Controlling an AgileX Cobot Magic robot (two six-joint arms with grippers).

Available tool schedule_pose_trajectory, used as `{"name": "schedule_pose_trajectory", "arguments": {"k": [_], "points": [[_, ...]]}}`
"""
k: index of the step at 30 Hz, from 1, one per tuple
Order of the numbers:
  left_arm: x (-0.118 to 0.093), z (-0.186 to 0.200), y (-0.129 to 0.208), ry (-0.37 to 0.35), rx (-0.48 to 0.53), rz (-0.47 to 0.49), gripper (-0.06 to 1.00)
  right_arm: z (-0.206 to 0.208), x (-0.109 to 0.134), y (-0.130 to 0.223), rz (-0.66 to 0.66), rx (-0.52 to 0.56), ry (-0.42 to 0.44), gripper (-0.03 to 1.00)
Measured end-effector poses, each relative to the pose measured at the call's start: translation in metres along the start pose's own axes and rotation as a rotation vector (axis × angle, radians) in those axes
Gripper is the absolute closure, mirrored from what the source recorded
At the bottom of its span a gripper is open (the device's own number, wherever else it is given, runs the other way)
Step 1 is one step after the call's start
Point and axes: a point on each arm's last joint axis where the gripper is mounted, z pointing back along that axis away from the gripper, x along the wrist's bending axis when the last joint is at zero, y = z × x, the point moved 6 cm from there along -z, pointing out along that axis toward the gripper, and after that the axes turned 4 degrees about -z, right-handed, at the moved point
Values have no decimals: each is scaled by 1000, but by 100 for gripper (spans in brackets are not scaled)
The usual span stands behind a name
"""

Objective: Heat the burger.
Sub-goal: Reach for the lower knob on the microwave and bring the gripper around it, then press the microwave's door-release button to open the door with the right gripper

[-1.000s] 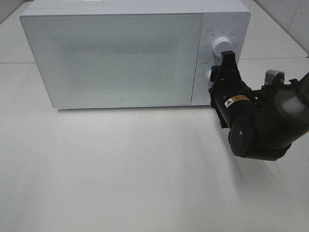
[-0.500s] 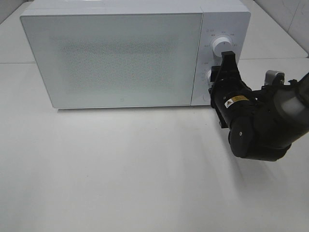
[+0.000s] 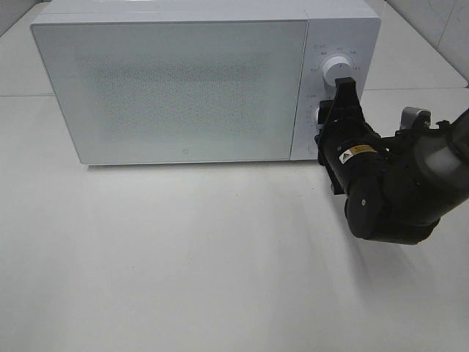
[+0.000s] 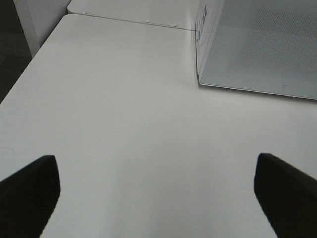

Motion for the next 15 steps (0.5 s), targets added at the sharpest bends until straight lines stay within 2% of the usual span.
{"name": "schedule_pose_trajectory", "arguments": {"k": [7,15], "points": [[0,0,0,0,0,0,-5,0,1,11,22,53,0,42],[0,0,0,0,0,0,-5,18,9,2,90,58,4,37]]}}
